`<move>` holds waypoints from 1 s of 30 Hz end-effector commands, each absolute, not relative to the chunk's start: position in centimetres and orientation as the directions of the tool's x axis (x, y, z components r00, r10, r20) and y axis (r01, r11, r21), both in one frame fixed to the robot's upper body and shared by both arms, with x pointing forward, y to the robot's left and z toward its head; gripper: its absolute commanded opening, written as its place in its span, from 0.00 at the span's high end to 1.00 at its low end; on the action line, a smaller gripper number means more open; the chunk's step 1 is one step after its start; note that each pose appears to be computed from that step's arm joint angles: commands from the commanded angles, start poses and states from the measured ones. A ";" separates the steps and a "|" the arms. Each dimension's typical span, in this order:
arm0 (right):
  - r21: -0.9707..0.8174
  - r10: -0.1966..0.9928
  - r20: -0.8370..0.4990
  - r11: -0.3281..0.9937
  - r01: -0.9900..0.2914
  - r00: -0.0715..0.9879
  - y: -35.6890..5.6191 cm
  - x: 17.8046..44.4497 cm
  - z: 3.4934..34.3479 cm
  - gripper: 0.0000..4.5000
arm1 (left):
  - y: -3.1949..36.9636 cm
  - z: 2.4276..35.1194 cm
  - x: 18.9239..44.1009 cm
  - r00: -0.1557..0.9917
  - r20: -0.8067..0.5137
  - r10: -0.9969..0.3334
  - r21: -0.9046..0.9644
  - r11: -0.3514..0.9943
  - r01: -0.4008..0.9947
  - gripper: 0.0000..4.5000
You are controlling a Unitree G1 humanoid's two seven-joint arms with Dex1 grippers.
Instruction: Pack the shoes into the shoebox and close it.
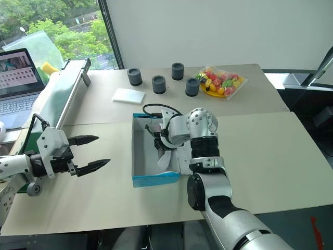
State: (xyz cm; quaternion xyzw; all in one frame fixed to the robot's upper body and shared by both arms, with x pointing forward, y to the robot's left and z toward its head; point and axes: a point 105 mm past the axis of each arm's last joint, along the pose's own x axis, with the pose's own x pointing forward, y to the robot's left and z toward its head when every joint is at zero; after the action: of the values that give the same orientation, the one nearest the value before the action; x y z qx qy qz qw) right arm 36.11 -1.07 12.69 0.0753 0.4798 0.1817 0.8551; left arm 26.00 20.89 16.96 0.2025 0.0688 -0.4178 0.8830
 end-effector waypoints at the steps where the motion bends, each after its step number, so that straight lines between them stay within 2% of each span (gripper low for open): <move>1: 0.349 0.477 -0.734 0.876 -0.334 0.483 2.2 35.4 14.8 0.22 | 20.7 18.1 26.0 0.651 -0.269 -0.710 0.361 0.552 0.751 0.00; 3: 0.352 0.493 -0.718 0.866 -0.354 0.491 2.6 35.4 15.3 0.08 | 20.8 18.1 26.0 0.652 -0.269 -0.709 0.362 0.552 0.751 0.00; 11: 0.302 0.573 -0.571 0.812 -0.499 0.588 4.3 36.0 20.1 0.08 | 20.9 18.4 26.2 0.655 -0.266 -0.708 0.370 0.552 0.747 0.00; 17: 0.241 0.660 -0.458 0.737 -0.632 0.595 5.7 35.5 23.1 0.08 | 21.3 18.6 26.6 0.685 -0.250 -0.684 0.387 0.578 0.718 0.00; 22: 0.044 0.767 -0.221 0.625 -0.780 0.602 5.6 35.4 27.2 0.08 | 23.2 19.7 28.4 0.856 -0.133 -0.500 0.384 0.770 0.510 0.00; 24: -0.123 0.824 -0.085 0.549 -0.827 0.560 4.8 34.9 28.7 0.08 | 24.5 20.6 28.8 0.921 -0.042 -0.387 0.333 0.864 0.378 0.00; 25: -0.184 0.871 -0.036 0.476 -0.860 0.490 4.3 34.0 28.9 0.08 | 25.4 20.8 28.9 0.955 0.001 -0.296 0.306 0.910 0.281 0.00; 27: -0.255 0.922 -0.015 0.370 -0.893 0.386 3.7 32.4 28.3 0.08 | 26.9 20.9 28.7 0.986 0.043 -0.161 0.267 0.953 0.144 0.00; 28: -0.283 0.939 -0.028 0.322 -0.903 0.343 2.9 31.7 27.2 0.08 | 28.4 20.7 28.4 0.997 0.060 -0.051 0.232 0.972 0.036 0.00; 30: -0.329 0.942 -0.078 0.283 -0.901 0.325 1.4 31.2 24.7 0.08 | 30.6 19.2 27.2 0.994 0.030 0.110 0.171 0.979 -0.113 0.00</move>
State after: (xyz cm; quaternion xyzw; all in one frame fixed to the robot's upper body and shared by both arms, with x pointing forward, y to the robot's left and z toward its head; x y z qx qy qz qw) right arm 32.86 1.25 24.26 -0.1289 -0.0224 0.5463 0.8273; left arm 28.39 28.50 18.79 0.0833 -0.0078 -0.0176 0.9963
